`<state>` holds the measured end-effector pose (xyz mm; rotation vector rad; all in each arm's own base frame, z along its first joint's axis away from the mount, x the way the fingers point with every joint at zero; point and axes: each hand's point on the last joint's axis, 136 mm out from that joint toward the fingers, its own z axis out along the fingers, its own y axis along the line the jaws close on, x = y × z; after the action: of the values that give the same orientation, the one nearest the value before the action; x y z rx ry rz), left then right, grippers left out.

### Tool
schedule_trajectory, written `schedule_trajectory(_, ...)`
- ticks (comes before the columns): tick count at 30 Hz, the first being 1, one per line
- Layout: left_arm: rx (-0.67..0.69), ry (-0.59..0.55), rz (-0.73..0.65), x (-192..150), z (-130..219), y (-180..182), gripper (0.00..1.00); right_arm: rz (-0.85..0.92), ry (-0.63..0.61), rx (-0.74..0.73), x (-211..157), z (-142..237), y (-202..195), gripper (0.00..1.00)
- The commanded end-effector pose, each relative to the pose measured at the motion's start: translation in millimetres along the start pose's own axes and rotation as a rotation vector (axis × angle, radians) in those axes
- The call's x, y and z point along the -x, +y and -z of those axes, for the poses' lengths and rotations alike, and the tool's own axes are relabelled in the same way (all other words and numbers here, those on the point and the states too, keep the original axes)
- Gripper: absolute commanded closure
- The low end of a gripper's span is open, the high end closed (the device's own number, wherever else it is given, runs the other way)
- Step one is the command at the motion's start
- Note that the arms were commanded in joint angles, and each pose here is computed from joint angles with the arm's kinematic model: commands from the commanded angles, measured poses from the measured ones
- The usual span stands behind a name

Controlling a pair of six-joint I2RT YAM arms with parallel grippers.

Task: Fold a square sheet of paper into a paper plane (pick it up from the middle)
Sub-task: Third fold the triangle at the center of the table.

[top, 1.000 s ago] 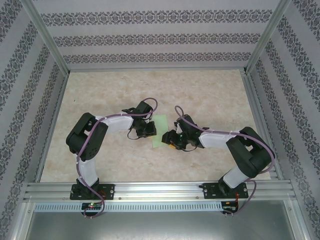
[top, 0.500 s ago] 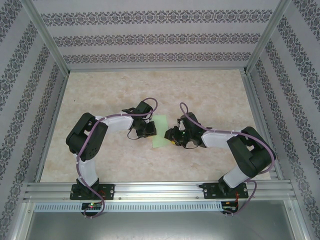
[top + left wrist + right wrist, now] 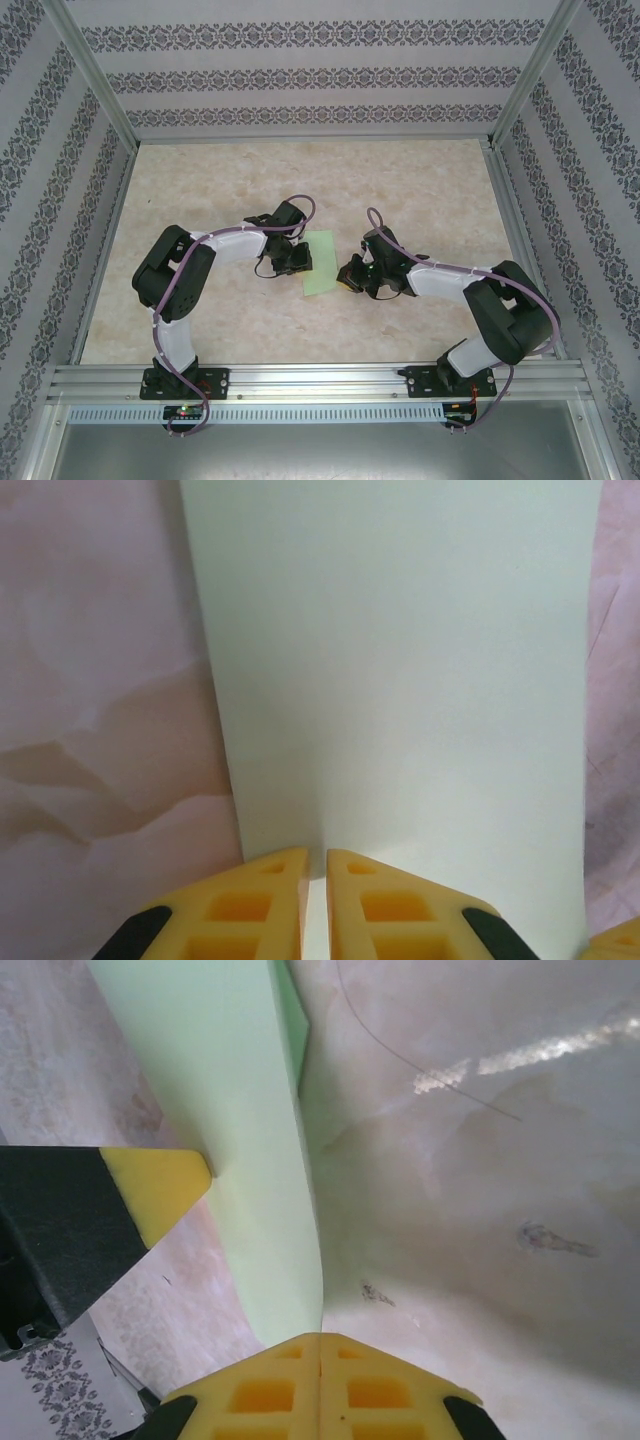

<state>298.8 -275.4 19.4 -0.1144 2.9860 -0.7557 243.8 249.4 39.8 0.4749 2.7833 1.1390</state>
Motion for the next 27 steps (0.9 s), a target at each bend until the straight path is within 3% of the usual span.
schedule_trajectory(1,-0.038,-0.019,-0.039,5,16,-17,0.84,-0.010,-0.005,0.008,1,5,7,0.99)
schedule_trajectory(5,-0.087,-0.092,-0.077,25,38,-37,0.80,-0.008,0.002,-0.022,1,6,4,1.00)
schedule_trajectory(9,-0.022,-0.128,-0.084,42,40,-23,0.81,0.002,0.003,-0.019,2,7,9,1.00)
schedule_trajectory(27,0.042,-0.039,-0.059,35,-1,12,0.87,0.052,-0.018,0.066,16,2,56,1.00)
